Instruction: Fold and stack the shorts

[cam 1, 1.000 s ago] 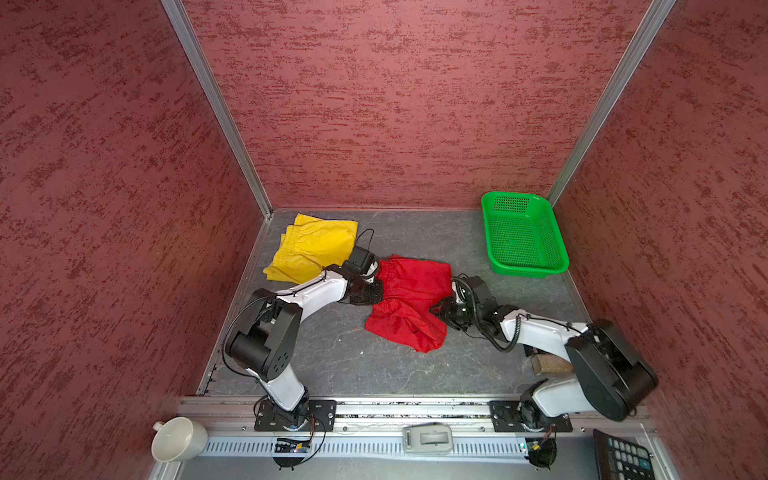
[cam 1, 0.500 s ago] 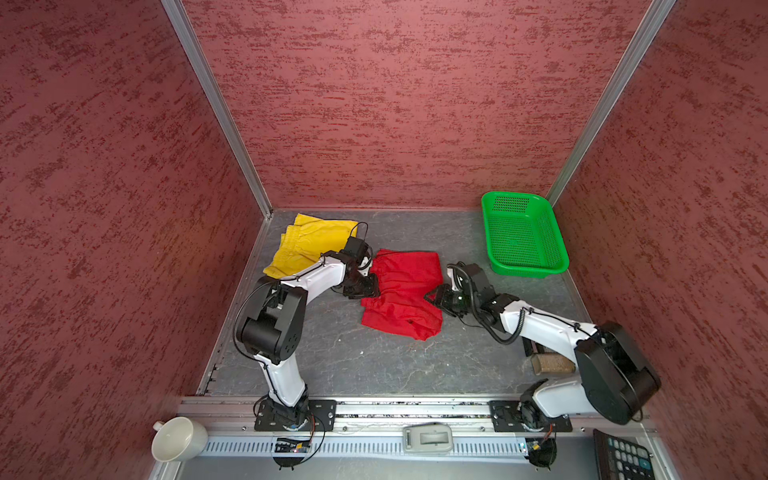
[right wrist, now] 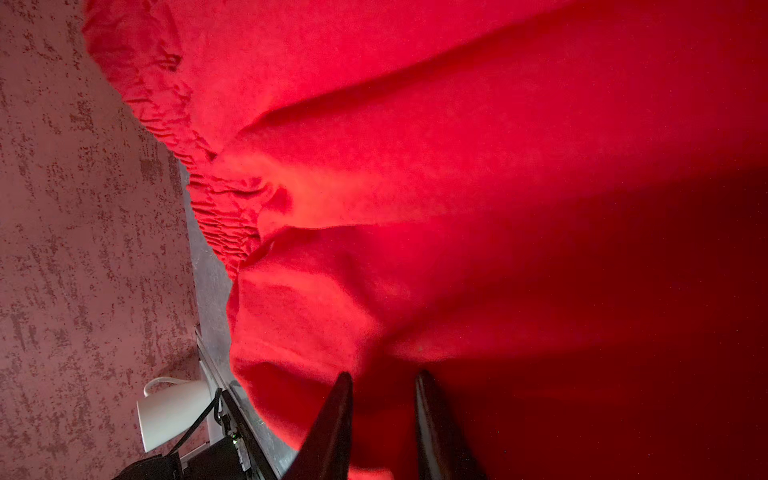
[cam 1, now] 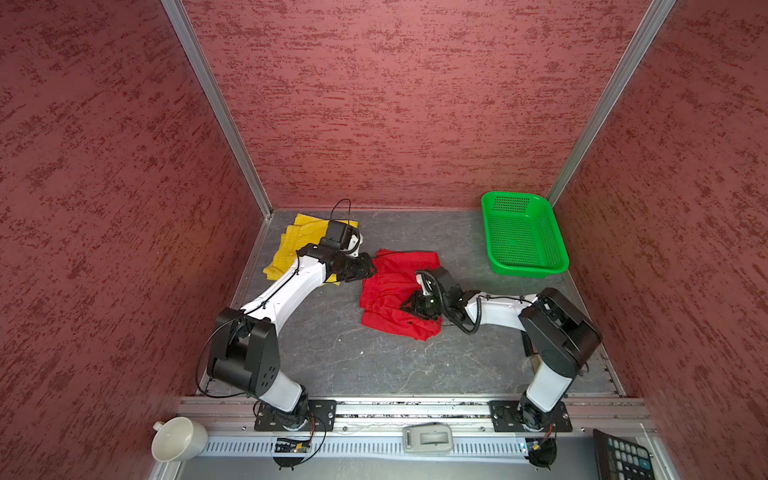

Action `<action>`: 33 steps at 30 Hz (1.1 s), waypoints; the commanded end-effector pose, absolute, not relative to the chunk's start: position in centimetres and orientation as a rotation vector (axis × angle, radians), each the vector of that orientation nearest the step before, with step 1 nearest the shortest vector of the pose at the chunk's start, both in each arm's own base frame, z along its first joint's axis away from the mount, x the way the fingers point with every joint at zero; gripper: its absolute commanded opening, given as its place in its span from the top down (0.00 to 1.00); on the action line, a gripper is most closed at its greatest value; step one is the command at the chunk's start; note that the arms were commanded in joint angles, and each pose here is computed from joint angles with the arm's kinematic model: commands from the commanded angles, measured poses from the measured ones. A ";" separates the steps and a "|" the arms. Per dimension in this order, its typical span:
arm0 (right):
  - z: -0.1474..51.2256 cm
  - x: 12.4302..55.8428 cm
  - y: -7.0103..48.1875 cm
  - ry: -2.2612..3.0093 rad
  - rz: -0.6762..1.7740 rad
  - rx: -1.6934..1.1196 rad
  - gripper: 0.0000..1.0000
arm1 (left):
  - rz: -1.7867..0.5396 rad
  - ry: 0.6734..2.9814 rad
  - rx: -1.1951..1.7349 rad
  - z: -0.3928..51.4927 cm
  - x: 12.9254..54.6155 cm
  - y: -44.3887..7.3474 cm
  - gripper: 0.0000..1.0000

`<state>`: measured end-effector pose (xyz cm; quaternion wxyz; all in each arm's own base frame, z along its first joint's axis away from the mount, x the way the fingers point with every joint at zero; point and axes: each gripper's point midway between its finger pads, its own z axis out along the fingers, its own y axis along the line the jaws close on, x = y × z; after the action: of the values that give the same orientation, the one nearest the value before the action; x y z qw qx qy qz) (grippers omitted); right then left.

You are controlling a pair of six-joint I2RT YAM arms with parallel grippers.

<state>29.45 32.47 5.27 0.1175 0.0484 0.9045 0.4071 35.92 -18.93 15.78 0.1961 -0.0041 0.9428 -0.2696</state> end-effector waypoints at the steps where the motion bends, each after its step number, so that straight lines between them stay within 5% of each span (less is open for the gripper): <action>1: 4.6 29.1 32.9 2.632 1.247 0.155 0.75 | -0.866 2.668 0.028 13.8 36.8 -22.0 0.60; 8: 1.0 26.7 31.9 2.714 1.232 0.193 0.78 | -0.740 2.714 -0.043 7.3 42.3 -22.4 0.70; 18: -4.9 19.7 27.3 2.917 1.106 0.306 0.78 | -0.698 2.742 -0.166 2.5 46.7 -21.2 0.63; 28: 8.2 26.8 31.1 2.655 1.095 0.053 0.61 | -0.806 2.620 -0.140 13.4 42.6 -19.9 0.29; 33: 11.2 29.8 31.8 2.598 1.110 0.022 0.61 | -0.905 2.590 -0.296 14.9 38.2 -16.1 0.23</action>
<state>29.26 33.04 12.05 0.1656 0.0055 0.8898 0.4251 40.40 -17.71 16.13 0.2215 -0.0701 0.9214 -0.3114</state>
